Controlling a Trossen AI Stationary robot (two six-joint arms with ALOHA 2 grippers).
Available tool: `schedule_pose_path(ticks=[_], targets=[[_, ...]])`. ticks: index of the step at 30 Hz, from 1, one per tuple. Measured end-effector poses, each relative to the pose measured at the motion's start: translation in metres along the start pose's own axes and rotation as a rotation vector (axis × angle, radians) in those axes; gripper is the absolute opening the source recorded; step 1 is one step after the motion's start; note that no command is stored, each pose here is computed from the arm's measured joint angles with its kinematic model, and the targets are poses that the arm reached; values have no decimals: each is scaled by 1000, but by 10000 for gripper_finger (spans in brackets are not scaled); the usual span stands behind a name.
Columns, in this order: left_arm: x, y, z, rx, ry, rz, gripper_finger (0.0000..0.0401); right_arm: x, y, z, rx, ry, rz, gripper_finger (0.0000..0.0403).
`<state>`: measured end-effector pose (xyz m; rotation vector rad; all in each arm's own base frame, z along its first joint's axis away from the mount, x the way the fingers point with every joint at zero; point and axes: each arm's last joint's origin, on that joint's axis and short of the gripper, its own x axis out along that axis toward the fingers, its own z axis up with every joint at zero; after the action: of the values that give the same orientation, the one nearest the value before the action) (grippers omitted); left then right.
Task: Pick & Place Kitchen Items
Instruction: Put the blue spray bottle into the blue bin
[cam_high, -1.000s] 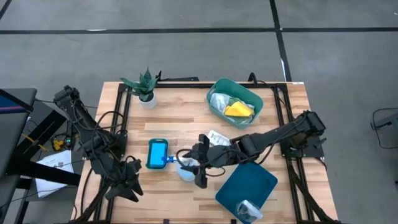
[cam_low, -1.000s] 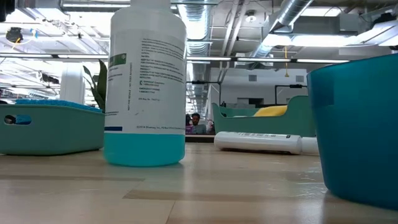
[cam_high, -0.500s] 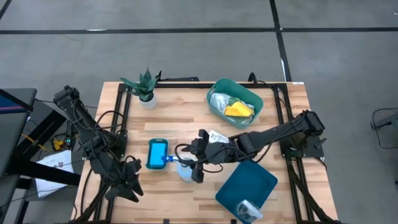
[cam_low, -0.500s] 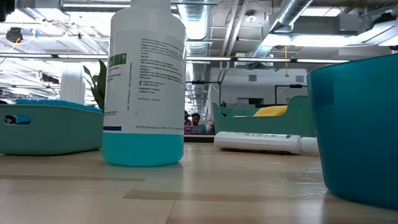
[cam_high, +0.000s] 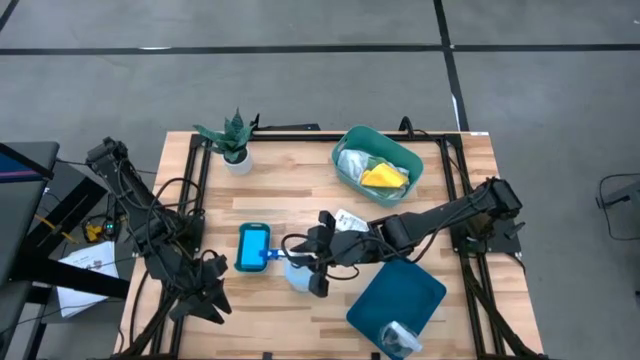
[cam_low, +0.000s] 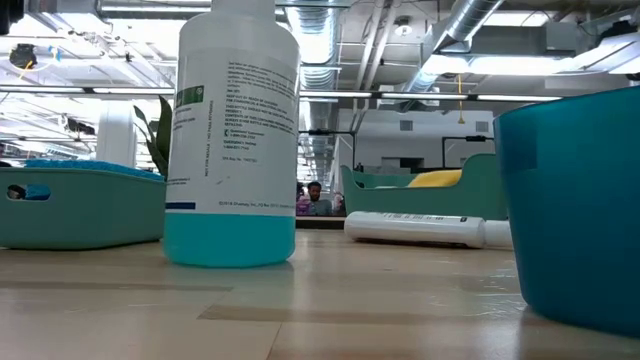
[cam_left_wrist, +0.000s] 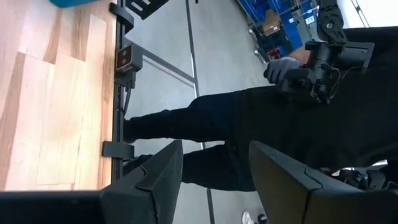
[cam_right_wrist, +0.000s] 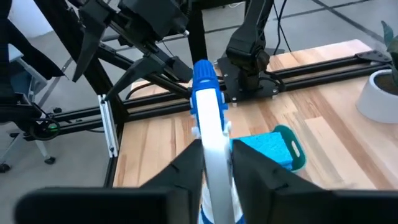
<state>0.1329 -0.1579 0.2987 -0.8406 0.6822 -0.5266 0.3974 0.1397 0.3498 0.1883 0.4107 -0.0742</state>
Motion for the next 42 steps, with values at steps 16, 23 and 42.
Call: schedule_pose_path(ticks=[16, 23, 42], targets=[[0, 0, 0, 0, -4, 2, 182, -7, 2, 11, 22, -46, -53, 21], [0, 0, 0, 0, -4, 2, 182, -26, 7, 31, -20, -71, -124, 21], [0, 1, 2, 111, -59, 33, 182, -121, 38, 40, -18, -140, -294, 21]])
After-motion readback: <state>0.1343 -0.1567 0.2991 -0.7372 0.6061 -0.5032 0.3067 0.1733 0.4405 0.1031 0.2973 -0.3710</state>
